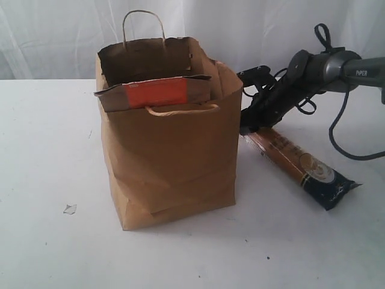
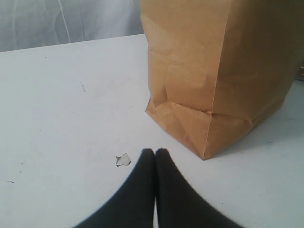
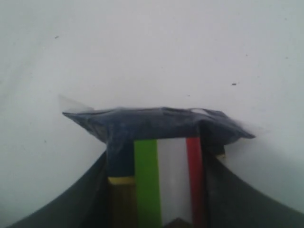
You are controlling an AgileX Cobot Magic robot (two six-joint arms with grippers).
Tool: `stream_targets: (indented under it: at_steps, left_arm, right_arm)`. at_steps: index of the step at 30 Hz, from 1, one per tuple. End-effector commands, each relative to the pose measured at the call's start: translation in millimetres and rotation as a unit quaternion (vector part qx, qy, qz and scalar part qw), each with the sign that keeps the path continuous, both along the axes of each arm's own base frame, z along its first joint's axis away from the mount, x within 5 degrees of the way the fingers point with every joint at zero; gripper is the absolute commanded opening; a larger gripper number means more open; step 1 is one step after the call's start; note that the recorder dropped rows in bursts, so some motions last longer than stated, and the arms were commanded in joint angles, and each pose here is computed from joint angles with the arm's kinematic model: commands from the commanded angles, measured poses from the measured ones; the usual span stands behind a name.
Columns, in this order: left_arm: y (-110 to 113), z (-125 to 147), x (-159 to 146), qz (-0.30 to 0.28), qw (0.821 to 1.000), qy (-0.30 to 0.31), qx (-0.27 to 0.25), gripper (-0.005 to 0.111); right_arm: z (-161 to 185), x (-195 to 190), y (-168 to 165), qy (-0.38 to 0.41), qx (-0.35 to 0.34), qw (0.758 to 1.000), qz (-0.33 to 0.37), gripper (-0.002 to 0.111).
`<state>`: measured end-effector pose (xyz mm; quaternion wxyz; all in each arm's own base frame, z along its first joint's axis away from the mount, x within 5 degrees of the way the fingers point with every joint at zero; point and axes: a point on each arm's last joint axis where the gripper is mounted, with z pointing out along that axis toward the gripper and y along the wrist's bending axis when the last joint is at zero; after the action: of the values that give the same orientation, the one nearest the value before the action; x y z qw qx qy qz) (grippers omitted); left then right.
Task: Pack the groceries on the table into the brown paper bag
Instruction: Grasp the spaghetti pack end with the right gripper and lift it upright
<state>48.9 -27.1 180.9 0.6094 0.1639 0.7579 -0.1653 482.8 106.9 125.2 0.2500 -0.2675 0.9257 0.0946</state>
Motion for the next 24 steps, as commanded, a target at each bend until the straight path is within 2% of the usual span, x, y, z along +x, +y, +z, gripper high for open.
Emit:
stream_targets:
  at_steps: [1, 11, 24]
  left_arm:
    - [0, -1, 0, 0.001, 1.0, 0.0, -0.002, 0.0]
    - [0, -1, 0, 0.001, 1.0, 0.0, -0.002, 0.0]
    - [0, -1, 0, 0.001, 1.0, 0.0, -0.002, 0.0]
  right_arm:
    - [21, -5, -15, 0.013, 0.01, 1.0, -0.024, 0.0]
    - [103, -39, -42, -0.066, 0.031, 0.995, -0.071, 0.0]
    - [230, -123, -50, -0.199, 0.077, 0.973, -0.083, 0.0]
